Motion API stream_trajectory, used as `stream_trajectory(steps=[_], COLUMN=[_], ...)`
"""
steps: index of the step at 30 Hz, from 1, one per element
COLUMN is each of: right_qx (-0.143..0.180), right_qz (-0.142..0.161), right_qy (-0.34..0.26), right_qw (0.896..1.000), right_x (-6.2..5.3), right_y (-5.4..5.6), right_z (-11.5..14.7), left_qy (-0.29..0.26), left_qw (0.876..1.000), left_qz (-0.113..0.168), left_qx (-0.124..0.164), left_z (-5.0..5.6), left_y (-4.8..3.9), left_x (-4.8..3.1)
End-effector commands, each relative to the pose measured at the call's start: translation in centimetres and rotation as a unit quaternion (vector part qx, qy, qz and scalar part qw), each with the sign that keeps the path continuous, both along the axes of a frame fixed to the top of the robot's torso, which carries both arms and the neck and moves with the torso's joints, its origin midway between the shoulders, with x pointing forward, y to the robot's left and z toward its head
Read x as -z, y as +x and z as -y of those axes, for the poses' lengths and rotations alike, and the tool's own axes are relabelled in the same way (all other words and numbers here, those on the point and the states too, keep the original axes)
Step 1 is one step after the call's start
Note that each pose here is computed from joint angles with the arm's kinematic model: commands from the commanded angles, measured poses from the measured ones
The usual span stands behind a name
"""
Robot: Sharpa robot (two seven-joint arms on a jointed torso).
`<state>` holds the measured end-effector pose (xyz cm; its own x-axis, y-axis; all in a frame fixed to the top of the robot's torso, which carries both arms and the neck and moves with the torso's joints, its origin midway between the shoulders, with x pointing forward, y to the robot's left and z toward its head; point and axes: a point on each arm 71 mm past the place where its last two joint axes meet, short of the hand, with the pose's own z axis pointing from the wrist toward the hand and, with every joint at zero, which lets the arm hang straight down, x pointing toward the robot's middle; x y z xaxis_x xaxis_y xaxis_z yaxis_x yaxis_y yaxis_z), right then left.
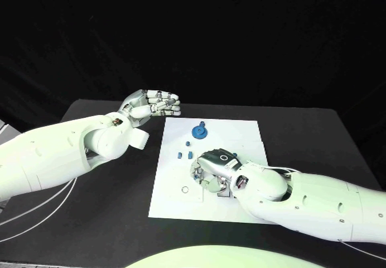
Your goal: Assemble the parts on the task board
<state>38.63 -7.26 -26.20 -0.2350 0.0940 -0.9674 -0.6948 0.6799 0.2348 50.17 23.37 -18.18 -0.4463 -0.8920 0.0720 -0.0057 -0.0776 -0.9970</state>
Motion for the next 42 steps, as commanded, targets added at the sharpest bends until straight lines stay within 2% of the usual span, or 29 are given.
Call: stream_trajectory(steps=[1, 18, 28, 32, 35, 38, 42], right_qx=[-0.009, 0.016, 0.035, 0.052, 0.070, 0.088, 0.099], right_qz=[-0.015, 0.006, -0.003, -0.022, -0.038, -0.044, -0.044], right_qy=[-0.018, 0.027, 0.057, 0.058, 0.052, 0.043, 0.034], right_qw=[1.000, 0.999, 0.998, 0.997, 0.995, 0.994, 0.994], right_x=[0.7, 0.0, -1.3, -2.6, -3.7, -4.8, -5.6], right_y=[-0.3, -0.1, 0.0, 0.7, 1.7, 2.7, 3.6], right_z=[0.1, 0.8, 2.7, 4.6, 6.6, 8.9, 10.8], left_qy=[-0.007, -0.006, -0.006, -0.006, -0.007, -0.009, -0.010], left_qw=[1.000, 1.000, 1.000, 1.000, 1.000, 1.000, 1.000], left_qz=[-0.001, -0.002, -0.003, -0.003, -0.002, 0.000, 0.001], left_qx=[0.008, 0.009, 0.010, 0.009, 0.010, 0.010, 0.011], left_z=[0.2, 0.2, 0.3, 0.2, 0.2, 0.3, 0.4], left_y=[-0.06, 0.01, 0.05, 0.04, 0.03, -0.01, -0.06], left_x=[-0.06, 0.00, 0.04, 0.05, 0.05, 0.02, 0.00])
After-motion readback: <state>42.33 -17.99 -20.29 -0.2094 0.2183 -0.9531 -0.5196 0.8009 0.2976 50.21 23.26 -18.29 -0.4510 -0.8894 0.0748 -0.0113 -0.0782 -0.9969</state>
